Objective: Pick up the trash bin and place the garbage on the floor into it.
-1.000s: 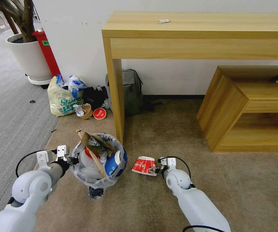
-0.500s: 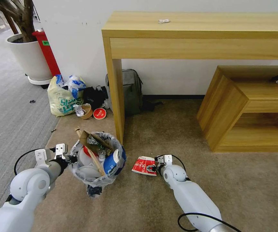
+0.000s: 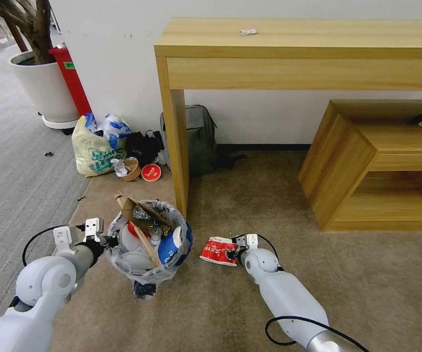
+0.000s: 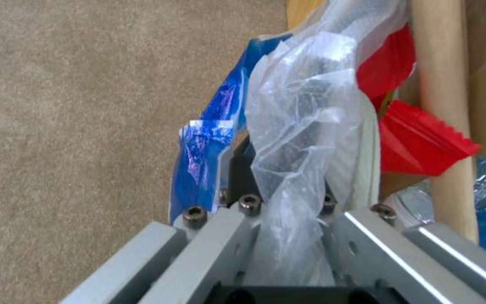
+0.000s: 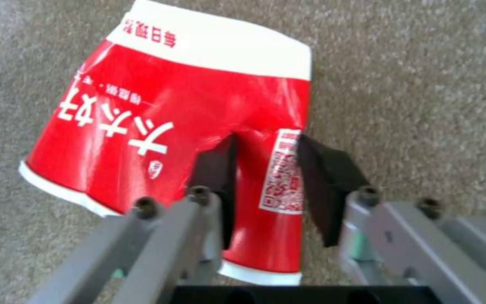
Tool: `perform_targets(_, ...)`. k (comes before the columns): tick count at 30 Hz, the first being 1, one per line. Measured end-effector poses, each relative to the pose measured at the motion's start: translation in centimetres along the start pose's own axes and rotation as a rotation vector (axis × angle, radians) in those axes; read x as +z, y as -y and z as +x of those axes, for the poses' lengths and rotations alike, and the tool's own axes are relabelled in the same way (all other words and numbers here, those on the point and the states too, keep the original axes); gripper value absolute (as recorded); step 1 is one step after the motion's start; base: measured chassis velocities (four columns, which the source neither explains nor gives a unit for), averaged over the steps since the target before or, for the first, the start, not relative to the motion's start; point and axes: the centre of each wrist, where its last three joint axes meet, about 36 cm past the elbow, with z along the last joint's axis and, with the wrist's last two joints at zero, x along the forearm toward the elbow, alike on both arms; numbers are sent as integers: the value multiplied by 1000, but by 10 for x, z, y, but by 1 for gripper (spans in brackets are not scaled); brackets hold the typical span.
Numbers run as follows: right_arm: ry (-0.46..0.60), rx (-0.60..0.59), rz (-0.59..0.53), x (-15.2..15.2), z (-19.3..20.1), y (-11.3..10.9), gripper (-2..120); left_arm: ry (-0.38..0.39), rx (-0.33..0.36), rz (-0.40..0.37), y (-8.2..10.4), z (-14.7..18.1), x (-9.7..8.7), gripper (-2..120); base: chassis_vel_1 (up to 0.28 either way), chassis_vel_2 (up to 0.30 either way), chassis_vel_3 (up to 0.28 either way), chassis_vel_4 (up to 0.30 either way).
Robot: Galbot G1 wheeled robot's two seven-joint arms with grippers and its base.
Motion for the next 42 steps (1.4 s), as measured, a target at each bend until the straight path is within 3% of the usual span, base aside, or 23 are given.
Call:
perform_targets(8, 5, 0, -1, 4, 1, -1, 0, 1, 1, -2, 2, 2, 1, 0, 0, 0, 0, 0)
perform_targets(21, 51, 9, 4, 12, 11, -3, 0, -1, -3, -5, 2, 5, 3, 0, 0, 0, 0, 0)
perform_targets(31, 244, -56, 45, 1, 71, -10, 0, -8, -17, -1, 2, 4, 6, 0, 0, 0, 0, 0)
perform_targets(38, 197, -28, 60, 2, 69, -4, 0, -10, -16, 0, 3, 4, 7, 0, 0, 0, 0, 0)
perform_targets(42, 142, -12, 73, 1, 60, -1, 11, -10, -15, -2, 2, 4, 7, 0, 0, 0, 0, 0)
